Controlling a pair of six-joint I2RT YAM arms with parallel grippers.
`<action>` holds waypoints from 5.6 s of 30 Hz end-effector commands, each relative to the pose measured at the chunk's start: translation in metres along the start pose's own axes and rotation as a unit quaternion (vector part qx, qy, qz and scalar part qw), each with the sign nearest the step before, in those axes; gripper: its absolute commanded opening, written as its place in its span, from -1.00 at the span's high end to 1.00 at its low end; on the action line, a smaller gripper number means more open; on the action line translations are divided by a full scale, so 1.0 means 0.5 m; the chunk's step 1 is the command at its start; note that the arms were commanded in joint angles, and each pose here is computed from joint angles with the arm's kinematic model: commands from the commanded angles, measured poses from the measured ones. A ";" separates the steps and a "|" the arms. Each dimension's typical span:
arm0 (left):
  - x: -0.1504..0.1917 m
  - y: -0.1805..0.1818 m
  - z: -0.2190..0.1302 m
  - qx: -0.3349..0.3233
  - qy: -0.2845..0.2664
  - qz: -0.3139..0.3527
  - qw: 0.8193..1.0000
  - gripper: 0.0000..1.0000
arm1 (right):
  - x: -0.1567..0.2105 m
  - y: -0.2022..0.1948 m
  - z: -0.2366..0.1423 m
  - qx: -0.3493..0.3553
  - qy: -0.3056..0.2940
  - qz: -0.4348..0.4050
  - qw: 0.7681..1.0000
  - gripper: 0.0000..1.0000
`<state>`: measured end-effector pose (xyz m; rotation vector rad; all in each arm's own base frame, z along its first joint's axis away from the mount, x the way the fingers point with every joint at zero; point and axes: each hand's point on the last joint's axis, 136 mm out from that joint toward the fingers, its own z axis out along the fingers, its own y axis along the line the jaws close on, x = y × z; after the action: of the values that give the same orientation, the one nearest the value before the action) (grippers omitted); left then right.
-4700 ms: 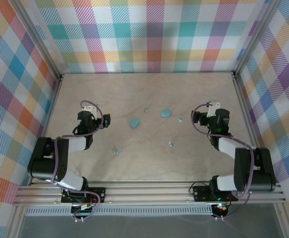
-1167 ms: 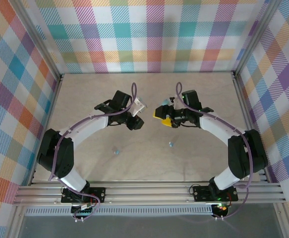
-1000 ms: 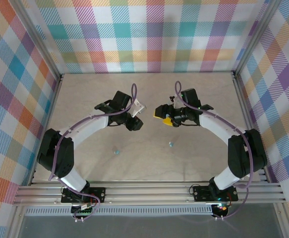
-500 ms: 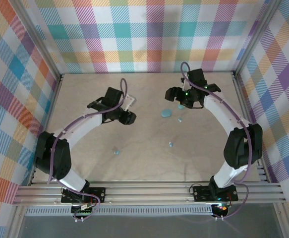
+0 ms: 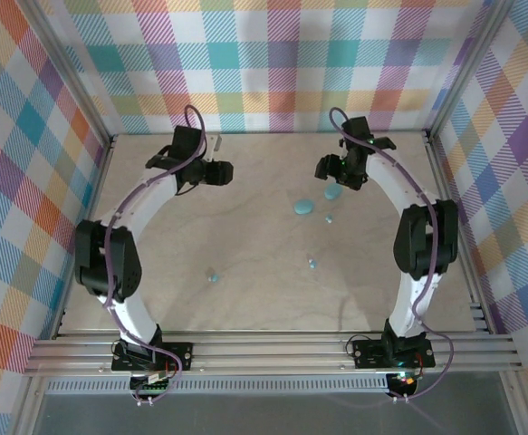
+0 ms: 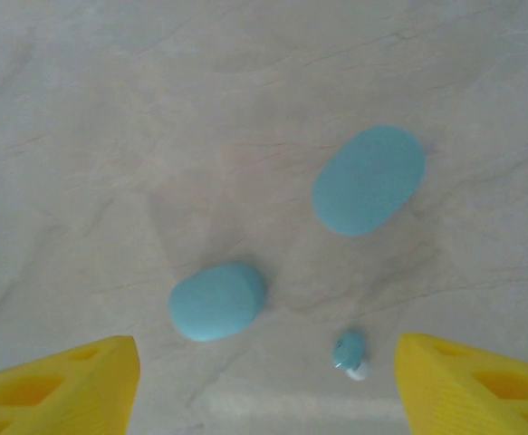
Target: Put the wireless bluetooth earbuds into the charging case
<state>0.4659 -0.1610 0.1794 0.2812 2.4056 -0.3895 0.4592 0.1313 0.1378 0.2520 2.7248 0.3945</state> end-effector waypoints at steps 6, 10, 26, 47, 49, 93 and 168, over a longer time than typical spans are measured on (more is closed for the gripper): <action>0.025 -0.080 0.089 0.044 0.037 0.037 0.998 -0.20 | 0.026 -0.045 0.063 0.058 0.065 0.015 0.996 -0.34; 0.048 -0.096 0.107 0.070 0.048 0.046 0.995 -0.20 | 0.038 0.035 0.073 -0.007 0.052 -0.083 0.995 -0.32; 0.175 -0.107 0.079 0.110 0.086 0.078 0.987 -0.20 | 0.136 0.166 0.106 -0.158 0.051 -0.572 0.804 -0.71; 0.195 -0.102 0.051 0.102 0.080 0.070 0.989 -0.21 | 0.167 0.074 0.193 -0.120 0.122 -0.688 0.705 -0.69; 0.197 -0.102 0.052 0.102 0.081 0.069 0.989 -0.21 | 0.166 0.065 0.199 -0.115 0.126 -0.694 0.699 -0.69; 0.237 -0.212 -0.096 0.245 -0.112 0.203 0.942 -0.27 | 0.286 0.128 0.166 -0.195 0.086 -0.698 0.684 0.24; 0.251 -0.441 -0.334 0.426 -0.203 0.331 0.817 -0.18 | 0.493 0.302 -0.317 -0.298 -0.024 -0.746 0.595 0.29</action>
<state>0.2113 -0.2892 0.2445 1.2257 1.5194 -1.0222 0.2012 0.2938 0.2372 -1.9484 1.6158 0.5866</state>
